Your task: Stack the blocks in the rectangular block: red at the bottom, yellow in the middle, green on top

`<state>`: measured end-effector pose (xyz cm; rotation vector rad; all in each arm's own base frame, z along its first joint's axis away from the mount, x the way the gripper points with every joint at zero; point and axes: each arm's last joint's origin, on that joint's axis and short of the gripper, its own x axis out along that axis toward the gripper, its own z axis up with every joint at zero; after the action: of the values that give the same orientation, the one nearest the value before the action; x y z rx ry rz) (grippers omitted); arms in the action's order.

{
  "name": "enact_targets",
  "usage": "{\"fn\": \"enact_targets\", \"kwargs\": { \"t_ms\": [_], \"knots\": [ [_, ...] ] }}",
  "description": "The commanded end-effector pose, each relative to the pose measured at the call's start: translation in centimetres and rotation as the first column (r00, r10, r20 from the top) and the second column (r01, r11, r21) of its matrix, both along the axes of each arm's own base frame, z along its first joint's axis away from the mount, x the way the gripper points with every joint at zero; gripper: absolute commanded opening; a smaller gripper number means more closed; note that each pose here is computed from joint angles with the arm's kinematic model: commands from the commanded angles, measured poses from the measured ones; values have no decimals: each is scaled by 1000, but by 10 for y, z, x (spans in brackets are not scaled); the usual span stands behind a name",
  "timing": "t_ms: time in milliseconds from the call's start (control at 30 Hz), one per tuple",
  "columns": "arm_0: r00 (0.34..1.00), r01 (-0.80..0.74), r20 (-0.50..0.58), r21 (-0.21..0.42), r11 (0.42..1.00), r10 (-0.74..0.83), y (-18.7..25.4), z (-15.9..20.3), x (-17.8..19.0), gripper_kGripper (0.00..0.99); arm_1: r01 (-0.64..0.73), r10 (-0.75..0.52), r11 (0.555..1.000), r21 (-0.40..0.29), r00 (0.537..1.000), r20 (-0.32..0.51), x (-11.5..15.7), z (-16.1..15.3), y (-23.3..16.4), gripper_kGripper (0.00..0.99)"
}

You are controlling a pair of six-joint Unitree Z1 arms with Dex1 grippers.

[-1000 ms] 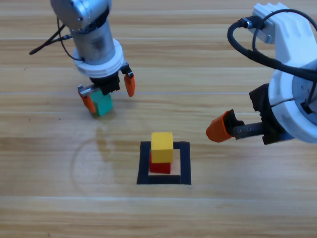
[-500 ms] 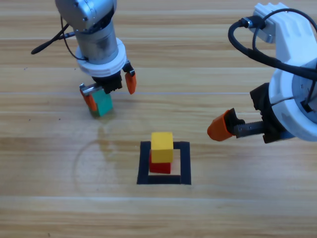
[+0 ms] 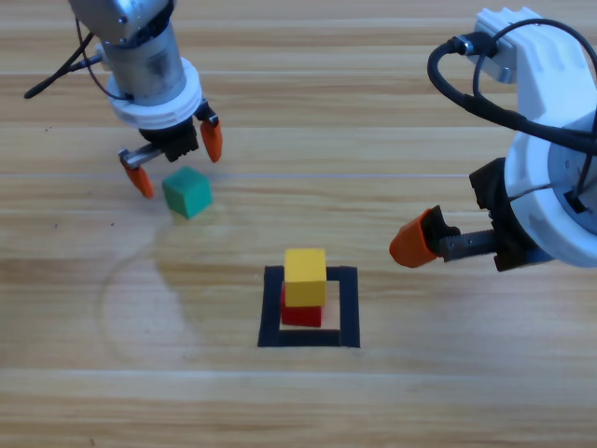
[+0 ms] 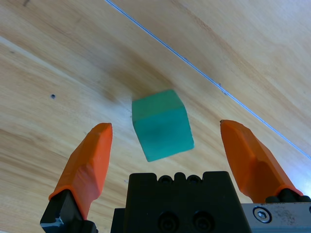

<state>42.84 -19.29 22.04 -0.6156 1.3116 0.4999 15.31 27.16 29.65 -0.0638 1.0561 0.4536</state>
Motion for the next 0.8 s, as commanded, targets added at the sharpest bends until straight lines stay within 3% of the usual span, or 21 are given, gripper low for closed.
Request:
{"fn": "enact_targets", "kwargs": {
  "t_ms": [33, 500, 800],
  "knots": [
    [995, -48, -83, 20, 999, 50, 9, -30, 6, 950, 15, -16, 999, -43, 1000, -25, 10, -23, 5, 990],
    [980, -169, -110, -28, 985, 165, -21, -28, -11, 950, 14, -15, 999, -47, 1000, -25, 10, -24, 5, 990],
    [976, -190, -114, -20, 981, 187, -26, -34, -10, 963, 16, -17, 999, -48, 1000, -26, 11, -25, 6, 990]
  ]
}}
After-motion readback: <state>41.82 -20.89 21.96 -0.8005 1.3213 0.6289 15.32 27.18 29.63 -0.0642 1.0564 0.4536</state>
